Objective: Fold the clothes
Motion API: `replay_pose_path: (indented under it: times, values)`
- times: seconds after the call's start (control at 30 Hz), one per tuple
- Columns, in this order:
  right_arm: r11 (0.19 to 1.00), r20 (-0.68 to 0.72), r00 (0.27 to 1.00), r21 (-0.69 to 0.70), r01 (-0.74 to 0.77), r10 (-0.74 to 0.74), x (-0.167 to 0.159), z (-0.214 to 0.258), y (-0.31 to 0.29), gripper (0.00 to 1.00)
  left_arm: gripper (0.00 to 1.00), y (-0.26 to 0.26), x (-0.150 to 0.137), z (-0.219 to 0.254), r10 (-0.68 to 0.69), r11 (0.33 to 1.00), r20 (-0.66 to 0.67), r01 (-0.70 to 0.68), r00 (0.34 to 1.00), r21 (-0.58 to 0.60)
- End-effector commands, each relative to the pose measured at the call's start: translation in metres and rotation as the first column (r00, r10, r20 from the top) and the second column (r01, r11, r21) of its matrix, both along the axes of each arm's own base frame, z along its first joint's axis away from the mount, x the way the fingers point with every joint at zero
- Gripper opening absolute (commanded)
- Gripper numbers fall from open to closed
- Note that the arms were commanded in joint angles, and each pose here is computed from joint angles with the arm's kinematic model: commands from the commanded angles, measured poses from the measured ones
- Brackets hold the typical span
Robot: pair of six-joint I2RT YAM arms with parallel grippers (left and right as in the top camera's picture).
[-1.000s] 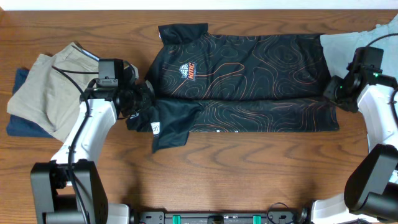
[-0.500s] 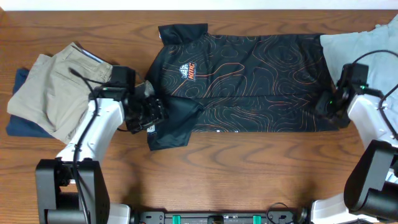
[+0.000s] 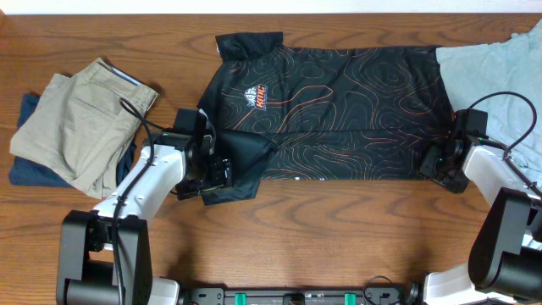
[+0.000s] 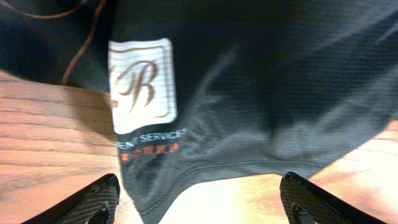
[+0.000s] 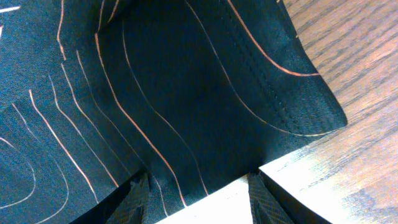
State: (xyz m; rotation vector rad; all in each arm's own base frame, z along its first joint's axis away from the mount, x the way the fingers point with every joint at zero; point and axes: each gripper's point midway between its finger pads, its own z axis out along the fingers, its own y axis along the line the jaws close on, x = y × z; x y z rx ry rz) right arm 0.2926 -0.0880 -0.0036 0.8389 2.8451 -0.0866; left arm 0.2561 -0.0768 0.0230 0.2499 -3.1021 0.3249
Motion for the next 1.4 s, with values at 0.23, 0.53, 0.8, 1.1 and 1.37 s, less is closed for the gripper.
replay_pose_path:
  times: [0.23,0.53,0.8,1.1,1.37]
  values:
    - [1.0,-0.016,1.0,-0.016,-0.009,0.009,-0.005,-0.002,0.0,0.5,0.65,0.01,-0.011,-0.014,0.008,0.998,-0.023,-0.006,1.0,0.056]
    - [1.0,-0.019,1.0,-0.015,-0.009,0.008,-0.006,-0.002,0.0,0.5,0.06,-0.005,0.002,-0.006,0.005,1.0,0.026,-0.004,1.0,-0.028]
    - [1.0,-0.019,1.0,-0.015,-0.009,0.008,-0.006,-0.002,0.0,0.5,0.06,-0.037,0.128,0.113,0.042,0.975,0.46,0.064,0.887,-0.212]
    - [1.0,-0.02,1.0,-0.015,-0.009,0.009,-0.006,-0.002,0.0,0.51,0.84,0.001,0.147,0.138,0.203,0.968,0.457,-0.107,0.866,-0.227]
    - [1.0,-0.025,1.0,0.002,-0.012,0.012,-0.003,0.005,0.002,0.62,0.89,0.046,0.079,0.073,0.185,0.977,0.189,-0.202,0.964,0.075]
